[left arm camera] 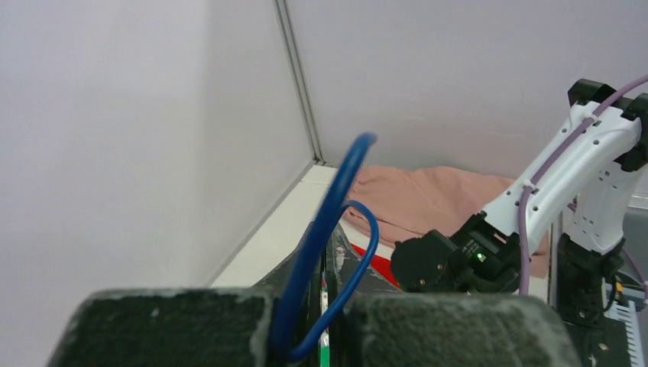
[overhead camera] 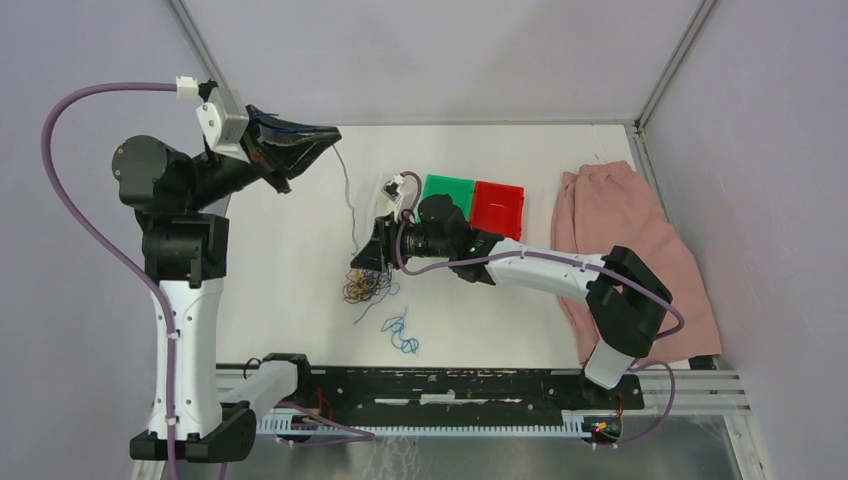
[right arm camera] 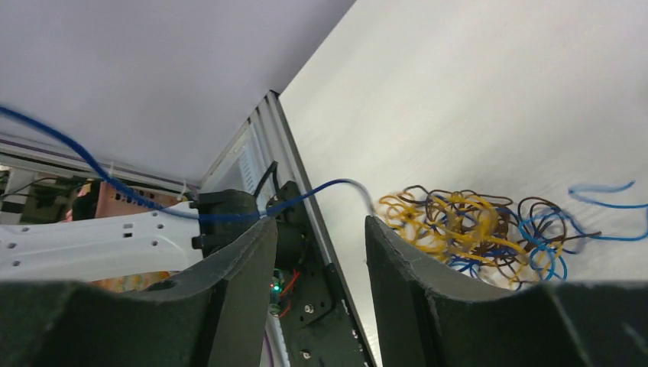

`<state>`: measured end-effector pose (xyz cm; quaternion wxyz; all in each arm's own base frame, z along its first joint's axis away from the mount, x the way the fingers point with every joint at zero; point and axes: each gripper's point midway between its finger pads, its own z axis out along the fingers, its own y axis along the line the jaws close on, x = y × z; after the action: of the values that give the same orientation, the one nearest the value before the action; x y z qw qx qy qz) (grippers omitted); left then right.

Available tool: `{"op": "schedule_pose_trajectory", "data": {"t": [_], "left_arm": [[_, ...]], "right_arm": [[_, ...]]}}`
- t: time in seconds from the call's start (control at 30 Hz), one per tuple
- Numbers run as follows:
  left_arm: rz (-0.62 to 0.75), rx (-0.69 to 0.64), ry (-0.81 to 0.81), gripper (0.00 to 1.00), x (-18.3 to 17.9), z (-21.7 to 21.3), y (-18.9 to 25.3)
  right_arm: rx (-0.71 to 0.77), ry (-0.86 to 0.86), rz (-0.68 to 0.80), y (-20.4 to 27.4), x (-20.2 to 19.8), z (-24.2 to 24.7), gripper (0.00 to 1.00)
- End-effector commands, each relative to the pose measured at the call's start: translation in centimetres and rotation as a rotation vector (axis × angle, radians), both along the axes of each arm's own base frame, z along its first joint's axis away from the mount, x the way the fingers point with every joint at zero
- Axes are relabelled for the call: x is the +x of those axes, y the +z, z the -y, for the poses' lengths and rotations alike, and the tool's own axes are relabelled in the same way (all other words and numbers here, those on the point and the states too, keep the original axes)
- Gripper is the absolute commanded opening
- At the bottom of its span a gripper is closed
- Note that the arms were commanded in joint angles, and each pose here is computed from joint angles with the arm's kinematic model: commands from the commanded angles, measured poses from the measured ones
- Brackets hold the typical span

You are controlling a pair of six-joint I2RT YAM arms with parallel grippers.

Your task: Untangle the cables

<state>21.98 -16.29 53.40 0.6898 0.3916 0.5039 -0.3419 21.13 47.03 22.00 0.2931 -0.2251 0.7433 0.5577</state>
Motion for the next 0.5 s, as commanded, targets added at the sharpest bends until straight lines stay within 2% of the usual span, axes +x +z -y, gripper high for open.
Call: {"op": "schedule_pose_trajectory", "data": {"t": [0.0,0.47], "left_arm": [[0.116,-0.058,0.031,0.03,-0.8,-0.3,4.6],[0.427,-0.138,0.165,0.03,-1.3,-2.0,13.8]], "right_arm": [[-0.05,-0.045,0.055,-0.7,0.8,0.8,0.53],[-0.084,-0.095,0.029,-2.0,1.1,1.9,0.62]]}}
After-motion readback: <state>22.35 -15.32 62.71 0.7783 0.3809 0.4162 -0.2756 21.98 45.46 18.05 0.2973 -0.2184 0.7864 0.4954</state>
